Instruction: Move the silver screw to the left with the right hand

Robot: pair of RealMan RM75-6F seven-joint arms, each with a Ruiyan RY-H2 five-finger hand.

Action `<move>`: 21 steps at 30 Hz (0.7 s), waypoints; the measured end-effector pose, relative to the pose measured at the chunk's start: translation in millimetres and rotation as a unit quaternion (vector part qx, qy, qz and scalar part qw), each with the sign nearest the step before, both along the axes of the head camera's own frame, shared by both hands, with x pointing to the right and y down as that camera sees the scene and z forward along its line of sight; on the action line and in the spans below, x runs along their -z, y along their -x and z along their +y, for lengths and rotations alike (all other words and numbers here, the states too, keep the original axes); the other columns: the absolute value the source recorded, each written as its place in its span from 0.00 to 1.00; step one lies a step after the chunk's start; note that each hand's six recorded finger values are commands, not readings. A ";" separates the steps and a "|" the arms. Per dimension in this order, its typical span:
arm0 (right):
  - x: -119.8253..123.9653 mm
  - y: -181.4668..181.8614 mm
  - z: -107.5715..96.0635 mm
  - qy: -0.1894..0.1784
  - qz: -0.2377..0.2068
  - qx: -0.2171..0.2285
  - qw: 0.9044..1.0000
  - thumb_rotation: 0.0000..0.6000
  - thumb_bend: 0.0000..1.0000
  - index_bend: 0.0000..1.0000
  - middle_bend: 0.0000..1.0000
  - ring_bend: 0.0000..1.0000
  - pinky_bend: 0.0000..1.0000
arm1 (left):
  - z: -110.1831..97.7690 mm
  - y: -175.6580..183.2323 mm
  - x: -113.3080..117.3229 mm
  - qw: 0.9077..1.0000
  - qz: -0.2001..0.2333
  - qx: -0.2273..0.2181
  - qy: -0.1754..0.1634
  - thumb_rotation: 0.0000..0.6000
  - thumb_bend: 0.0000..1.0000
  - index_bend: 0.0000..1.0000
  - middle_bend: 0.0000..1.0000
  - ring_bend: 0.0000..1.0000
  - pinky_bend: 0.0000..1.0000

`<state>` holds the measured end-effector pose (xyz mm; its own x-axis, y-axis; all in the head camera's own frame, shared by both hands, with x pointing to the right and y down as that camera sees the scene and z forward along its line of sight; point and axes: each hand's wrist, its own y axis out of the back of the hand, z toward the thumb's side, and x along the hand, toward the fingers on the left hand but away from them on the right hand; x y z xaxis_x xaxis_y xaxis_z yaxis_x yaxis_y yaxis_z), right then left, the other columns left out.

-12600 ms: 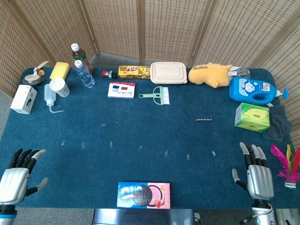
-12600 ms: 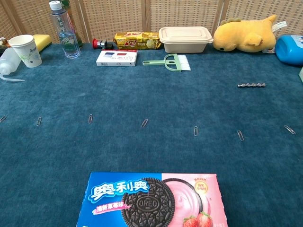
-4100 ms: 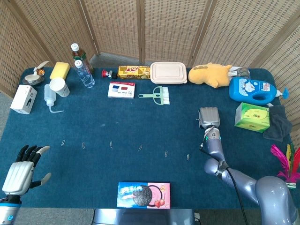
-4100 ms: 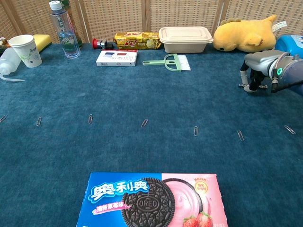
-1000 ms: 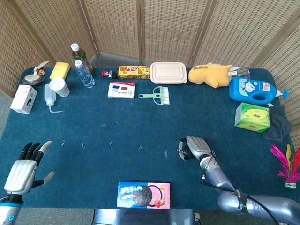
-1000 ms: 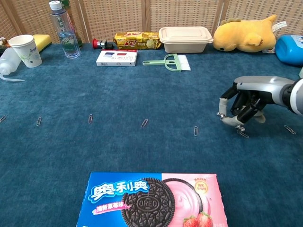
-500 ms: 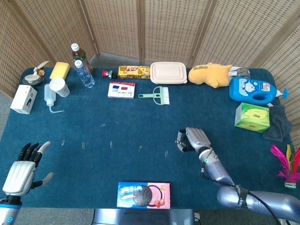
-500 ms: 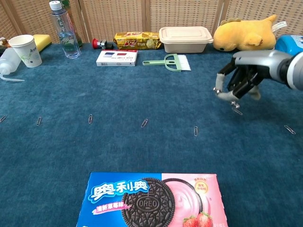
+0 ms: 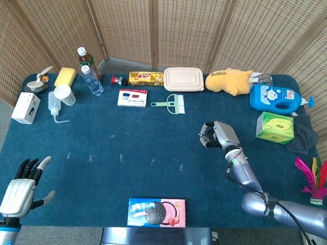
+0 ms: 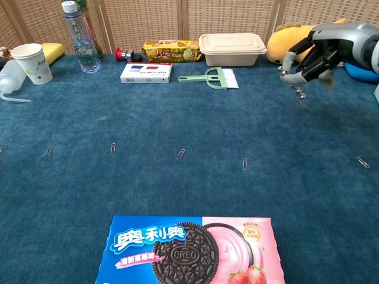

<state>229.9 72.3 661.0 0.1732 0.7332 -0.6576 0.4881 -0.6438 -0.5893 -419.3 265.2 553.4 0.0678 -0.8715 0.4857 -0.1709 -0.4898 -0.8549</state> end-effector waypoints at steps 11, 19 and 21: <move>-20.5 14.7 -14.5 -0.005 0.006 -0.001 1.000 1.00 0.43 0.63 0.88 0.86 0.74 | -0.6 0.7 1.1 1.000 -0.003 -0.002 0.000 1.00 0.39 0.04 0.18 0.09 0.02; -40.0 26.6 -23.4 -0.018 0.042 0.007 0.999 1.00 0.43 0.48 0.72 0.69 0.63 | 3.2 -0.7 -1.1 1.000 0.000 -0.001 0.007 1.00 0.39 0.02 0.18 0.09 0.02; -46.3 28.4 -23.6 -0.024 0.061 0.010 0.998 1.00 0.43 0.35 0.60 0.58 0.62 | 3.3 -0.4 -1.2 1.000 0.001 -0.001 0.007 1.00 0.39 0.02 0.18 0.09 0.02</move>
